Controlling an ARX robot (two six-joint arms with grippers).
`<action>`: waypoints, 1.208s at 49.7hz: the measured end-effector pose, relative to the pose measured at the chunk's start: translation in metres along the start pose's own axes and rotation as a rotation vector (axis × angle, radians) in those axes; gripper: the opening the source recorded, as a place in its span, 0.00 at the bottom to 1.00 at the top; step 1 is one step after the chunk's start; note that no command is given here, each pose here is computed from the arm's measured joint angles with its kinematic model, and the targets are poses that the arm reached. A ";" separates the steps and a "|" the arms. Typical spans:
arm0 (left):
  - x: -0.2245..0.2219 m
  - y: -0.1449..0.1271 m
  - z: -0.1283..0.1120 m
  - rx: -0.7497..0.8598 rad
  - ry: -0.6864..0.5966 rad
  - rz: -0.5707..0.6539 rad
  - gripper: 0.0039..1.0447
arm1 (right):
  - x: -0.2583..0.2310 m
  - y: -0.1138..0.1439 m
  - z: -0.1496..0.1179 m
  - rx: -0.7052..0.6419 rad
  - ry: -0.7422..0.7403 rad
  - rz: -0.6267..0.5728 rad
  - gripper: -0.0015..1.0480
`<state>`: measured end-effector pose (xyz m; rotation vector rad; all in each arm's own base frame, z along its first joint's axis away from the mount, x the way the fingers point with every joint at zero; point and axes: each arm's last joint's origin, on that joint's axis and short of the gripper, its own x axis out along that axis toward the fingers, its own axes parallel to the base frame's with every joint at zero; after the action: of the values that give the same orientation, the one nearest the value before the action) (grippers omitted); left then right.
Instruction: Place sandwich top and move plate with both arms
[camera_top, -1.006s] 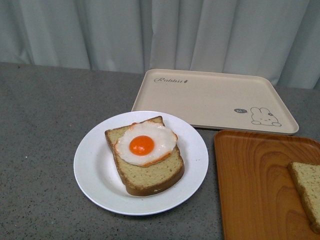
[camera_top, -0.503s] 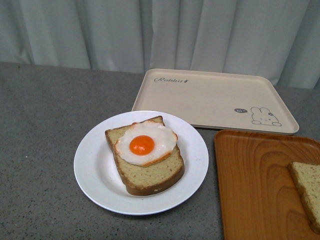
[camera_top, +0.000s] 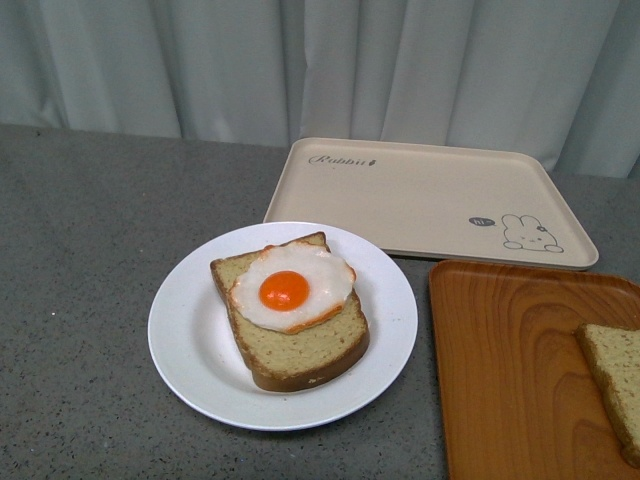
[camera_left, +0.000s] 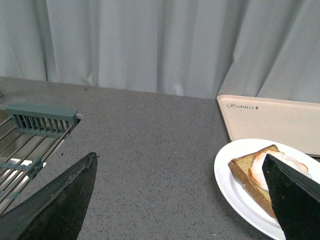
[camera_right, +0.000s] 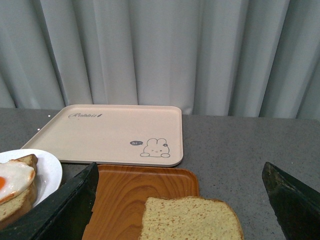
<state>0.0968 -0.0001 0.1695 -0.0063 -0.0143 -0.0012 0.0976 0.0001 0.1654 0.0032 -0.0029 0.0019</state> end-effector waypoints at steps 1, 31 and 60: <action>0.000 0.000 0.000 0.000 0.000 0.000 0.94 | 0.000 0.000 0.000 0.000 0.000 0.000 0.91; 0.000 0.000 0.000 0.000 -0.001 0.000 0.94 | 0.001 -0.005 0.001 -0.183 0.231 0.120 0.91; 0.000 0.000 0.000 0.000 -0.001 0.000 0.94 | 0.109 -0.084 0.012 0.591 0.583 -0.159 0.91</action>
<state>0.0968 -0.0001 0.1696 -0.0059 -0.0151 -0.0012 0.2064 -0.0841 0.1777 0.5942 0.5816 -0.1557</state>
